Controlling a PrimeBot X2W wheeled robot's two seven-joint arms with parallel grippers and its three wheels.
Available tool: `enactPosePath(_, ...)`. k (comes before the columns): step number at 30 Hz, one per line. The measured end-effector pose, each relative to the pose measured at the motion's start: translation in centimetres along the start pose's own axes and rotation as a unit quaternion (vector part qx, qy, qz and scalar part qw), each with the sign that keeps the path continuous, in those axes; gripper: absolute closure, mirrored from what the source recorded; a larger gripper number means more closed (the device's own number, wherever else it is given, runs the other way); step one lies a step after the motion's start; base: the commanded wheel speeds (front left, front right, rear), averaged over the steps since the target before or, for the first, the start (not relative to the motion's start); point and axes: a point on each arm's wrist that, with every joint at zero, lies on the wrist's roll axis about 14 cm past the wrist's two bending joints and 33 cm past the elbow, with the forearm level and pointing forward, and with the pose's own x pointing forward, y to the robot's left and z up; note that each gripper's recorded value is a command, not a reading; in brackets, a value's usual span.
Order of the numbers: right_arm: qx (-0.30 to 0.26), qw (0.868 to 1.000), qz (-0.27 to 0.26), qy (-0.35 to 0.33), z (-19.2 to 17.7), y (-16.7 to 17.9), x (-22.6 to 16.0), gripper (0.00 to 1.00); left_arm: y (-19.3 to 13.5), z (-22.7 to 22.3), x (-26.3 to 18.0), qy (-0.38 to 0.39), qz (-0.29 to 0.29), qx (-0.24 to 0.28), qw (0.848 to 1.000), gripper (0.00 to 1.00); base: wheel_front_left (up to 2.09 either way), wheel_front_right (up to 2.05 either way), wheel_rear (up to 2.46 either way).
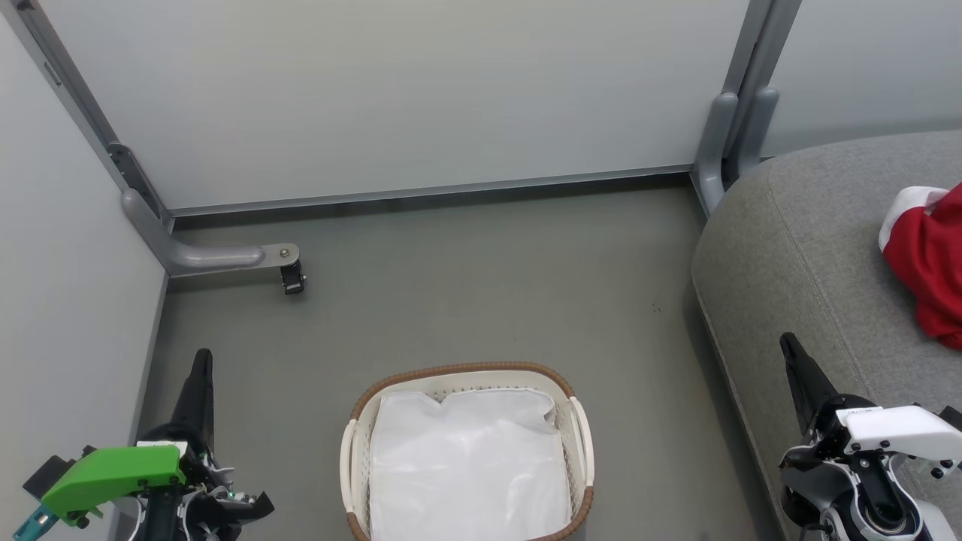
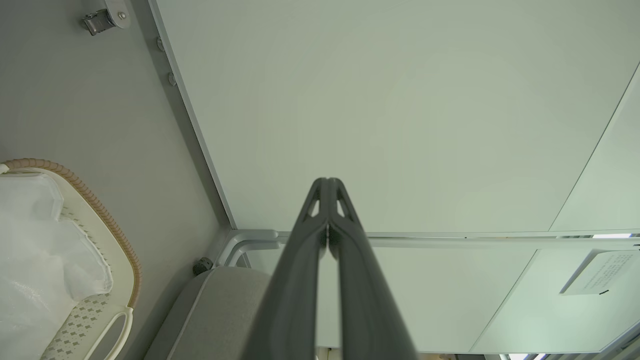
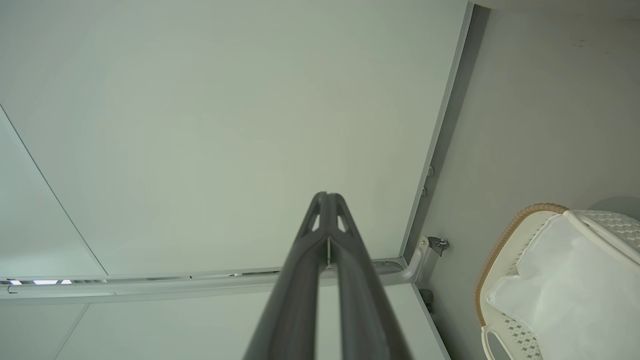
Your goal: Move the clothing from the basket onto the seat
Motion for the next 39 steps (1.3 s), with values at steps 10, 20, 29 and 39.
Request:
enactPosePath(10, 0.0, 1.0, 0.0, 0.0, 0.0, 0.0, 0.0, 1.0, 0.0, 0.0, 0.0, 0.0, 0.0, 0.0, 1.0, 1.0, 0.0, 0.0, 0.0)
enactPosePath(20, 0.0, 1.0, 0.0, 0.0, 0.0, 0.0, 0.0, 1.0, -0.01, 0.0, 0.0, 0.0, 0.0, 0.0, 1.0, 1.0, 0.0, 0.0, 0.0)
enactPosePath(29, 0.0, 1.0, 0.0, 0.0, 0.0, 0.0, 0.0, 1.0, -0.01, 0.0, 0.0, 0.0, 0.0, 0.0, 1.0, 1.0, 0.0, 0.0, 0.0)
enactPosePath(39, 0.0, 1.0, 0.0, 0.0, 0.0, 0.0, 0.0, 1.0, 0.0, 0.0, 0.0, 0.0, 0.0, 0.0, 1.0, 1.0, 0.0, 0.0, 0.0)
